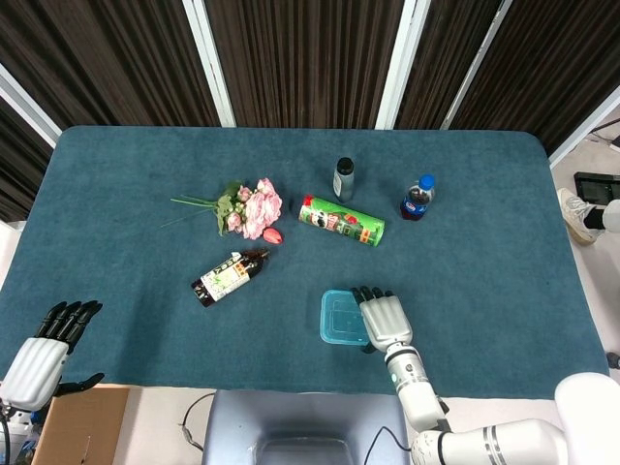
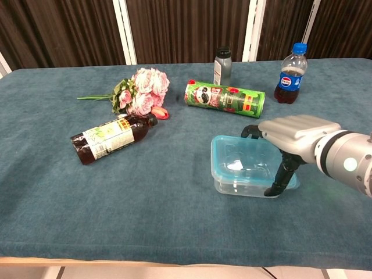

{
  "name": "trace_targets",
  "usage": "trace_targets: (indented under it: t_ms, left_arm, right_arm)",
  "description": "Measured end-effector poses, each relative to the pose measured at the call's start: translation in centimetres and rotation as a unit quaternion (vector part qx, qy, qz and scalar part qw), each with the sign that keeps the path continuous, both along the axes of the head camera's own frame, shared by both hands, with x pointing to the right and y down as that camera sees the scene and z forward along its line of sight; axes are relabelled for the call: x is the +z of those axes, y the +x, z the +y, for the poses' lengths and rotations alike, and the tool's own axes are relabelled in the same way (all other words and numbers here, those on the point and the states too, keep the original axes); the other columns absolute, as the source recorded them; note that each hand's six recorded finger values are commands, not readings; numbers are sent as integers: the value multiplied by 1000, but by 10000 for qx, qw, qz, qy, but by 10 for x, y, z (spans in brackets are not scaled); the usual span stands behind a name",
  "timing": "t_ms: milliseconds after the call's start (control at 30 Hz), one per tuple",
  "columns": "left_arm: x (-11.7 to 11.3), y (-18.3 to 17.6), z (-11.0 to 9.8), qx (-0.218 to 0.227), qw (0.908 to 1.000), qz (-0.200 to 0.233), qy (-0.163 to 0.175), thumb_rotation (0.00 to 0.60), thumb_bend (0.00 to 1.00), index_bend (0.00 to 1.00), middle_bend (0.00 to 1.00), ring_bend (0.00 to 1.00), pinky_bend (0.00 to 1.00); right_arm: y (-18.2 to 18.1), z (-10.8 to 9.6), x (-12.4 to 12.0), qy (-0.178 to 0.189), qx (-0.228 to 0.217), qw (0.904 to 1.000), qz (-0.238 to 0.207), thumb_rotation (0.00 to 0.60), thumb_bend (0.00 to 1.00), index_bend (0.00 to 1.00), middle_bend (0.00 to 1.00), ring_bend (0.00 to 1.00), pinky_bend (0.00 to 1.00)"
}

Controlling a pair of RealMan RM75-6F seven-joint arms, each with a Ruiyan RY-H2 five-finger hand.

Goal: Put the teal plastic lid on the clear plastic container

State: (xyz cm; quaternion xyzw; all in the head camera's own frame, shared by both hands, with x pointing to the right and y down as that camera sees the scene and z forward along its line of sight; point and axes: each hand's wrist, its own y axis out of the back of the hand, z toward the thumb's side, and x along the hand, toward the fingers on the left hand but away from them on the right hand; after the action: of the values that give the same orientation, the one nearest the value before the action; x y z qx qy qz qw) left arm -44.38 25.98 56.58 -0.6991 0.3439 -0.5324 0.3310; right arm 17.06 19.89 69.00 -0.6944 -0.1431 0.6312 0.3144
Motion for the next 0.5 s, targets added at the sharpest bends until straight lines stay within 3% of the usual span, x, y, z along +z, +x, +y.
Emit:
trace_targets:
  t_ms: [333, 500]
  left_arm:
    - [-1, -1, 0, -19, 10000, -2, 20, 600, 442, 0, 86, 61, 71]
    - [-1, 0, 1, -3, 10000, 10, 9, 600, 442, 0, 86, 61, 72]
  right_arm:
    - [-2, -2, 4, 37, -241, 9997, -20, 600, 291, 952, 679, 472, 329]
    - [-2, -1, -1, 85, -304, 9995, -25, 600, 292, 899, 663, 430, 314]
